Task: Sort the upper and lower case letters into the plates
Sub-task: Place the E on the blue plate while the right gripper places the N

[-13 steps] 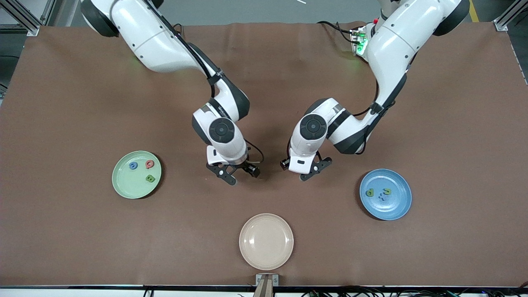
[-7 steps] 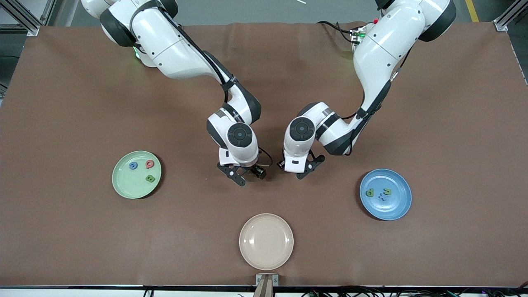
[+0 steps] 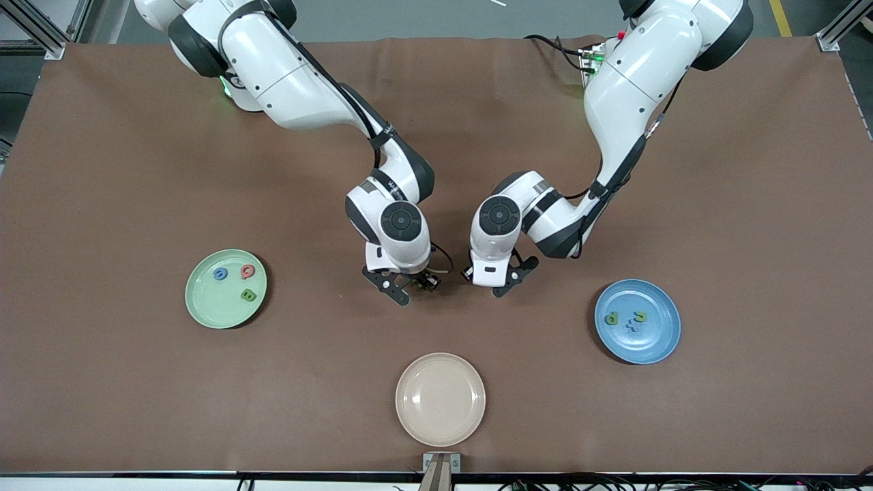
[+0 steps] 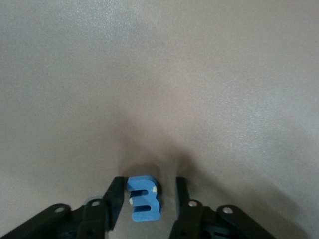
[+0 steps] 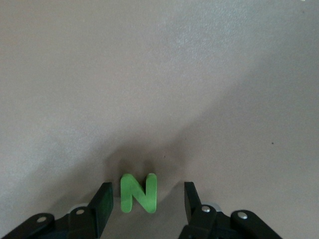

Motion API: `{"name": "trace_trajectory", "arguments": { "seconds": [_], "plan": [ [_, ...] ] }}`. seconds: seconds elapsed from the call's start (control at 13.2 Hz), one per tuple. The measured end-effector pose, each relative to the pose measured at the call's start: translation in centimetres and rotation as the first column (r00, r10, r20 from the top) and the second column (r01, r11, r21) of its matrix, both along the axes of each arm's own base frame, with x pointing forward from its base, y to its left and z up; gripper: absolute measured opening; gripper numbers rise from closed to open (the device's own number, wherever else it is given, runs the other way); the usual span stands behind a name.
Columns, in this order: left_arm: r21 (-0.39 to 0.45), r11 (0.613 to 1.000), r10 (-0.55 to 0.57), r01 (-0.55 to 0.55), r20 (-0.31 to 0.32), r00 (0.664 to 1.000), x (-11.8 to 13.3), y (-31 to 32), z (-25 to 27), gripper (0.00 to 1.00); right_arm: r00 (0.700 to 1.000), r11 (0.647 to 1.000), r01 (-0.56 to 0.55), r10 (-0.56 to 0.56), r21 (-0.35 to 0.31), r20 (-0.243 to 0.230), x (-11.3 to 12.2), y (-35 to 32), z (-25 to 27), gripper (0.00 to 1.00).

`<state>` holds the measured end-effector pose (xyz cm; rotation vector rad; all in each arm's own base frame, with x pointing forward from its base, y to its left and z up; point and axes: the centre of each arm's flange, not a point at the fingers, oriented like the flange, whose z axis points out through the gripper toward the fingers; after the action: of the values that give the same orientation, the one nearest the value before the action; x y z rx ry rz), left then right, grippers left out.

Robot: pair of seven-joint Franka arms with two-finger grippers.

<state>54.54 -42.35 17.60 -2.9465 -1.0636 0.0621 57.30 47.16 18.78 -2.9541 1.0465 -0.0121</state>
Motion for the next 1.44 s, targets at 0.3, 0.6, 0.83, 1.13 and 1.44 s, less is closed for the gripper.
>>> {"name": "trace_trajectory", "arguments": {
  "seconds": [0.3,0.6,0.83,1.13,1.44],
  "plan": [
    [0.001,1.0,0.023,-0.023,0.017,1.0,1.8,1.4,1.2,0.26,1.0,1.0,-0.006,0.006,0.003,0.002,-0.5,0.6,-0.4,0.53],
    [-0.003,1.0,0.008,-0.008,0.083,0.997,5.9,4.7,6.9,0.26,1.0,1.0,-0.008,0.008,0.005,0.004,-0.6,0.8,-0.7,0.44],
    [0.029,0.997,-0.078,0.075,0.109,0.991,8.1,7.1,11.8,0.26,1.0,1.0,-0.011,0.011,0.0,0.012,0.2,0.1,-0.4,0.33],
    [0.053,0.985,-0.171,0.166,0.127,0.977,11.0,12.8,14.7,0.26,0.989,0.989,-0.138,0.135,-0.054,-0.052,5.3,-7.6,3.3,0.33],
    [0.067,0.966,-0.255,0.248,0.118,0.96,12.9,17.5,14.6,0.26,0.948,0.95,-0.31,0.305,-0.044,-0.096,8.9,-20.8,8.7,0.33]
  ]
}}
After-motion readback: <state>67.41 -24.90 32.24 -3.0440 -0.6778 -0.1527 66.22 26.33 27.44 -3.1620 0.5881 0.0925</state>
